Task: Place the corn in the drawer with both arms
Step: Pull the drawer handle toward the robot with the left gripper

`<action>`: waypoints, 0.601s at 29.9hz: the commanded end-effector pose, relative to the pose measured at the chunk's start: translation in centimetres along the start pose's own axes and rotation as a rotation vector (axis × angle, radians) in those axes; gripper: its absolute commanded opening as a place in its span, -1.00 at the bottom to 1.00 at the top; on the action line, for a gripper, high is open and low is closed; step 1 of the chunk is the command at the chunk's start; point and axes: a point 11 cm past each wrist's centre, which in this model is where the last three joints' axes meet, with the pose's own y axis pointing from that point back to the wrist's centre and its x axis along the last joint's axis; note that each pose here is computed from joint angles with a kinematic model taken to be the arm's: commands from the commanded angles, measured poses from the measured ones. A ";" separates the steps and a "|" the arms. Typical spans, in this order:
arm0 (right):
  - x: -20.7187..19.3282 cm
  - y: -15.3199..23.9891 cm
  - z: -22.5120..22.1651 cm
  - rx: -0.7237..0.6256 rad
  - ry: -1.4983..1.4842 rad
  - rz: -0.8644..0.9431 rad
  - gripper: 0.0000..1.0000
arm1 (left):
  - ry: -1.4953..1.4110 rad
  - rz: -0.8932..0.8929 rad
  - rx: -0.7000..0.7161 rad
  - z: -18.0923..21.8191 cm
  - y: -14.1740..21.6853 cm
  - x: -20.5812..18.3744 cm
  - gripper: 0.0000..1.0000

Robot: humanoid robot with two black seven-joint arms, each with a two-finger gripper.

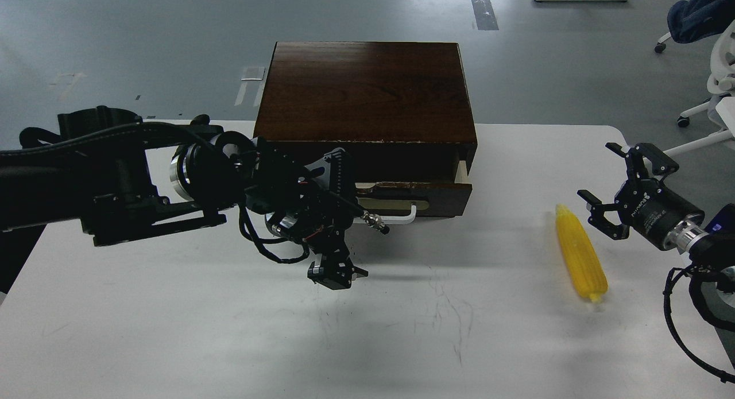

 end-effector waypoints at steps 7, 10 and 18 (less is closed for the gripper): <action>0.3 0.2 -0.1 0.001 0.002 0.007 1.00 | -0.008 0.001 -0.020 0.9 0.2 0.0 0.96; 0.3 0.2 -0.1 0.001 0.003 0.008 1.00 | -0.017 0.005 -0.025 1.2 0.3 0.2 0.96; 0.3 0.2 -0.3 0.009 0.002 0.009 1.00 | -0.024 0.004 -0.015 0.8 0.4 0.5 0.96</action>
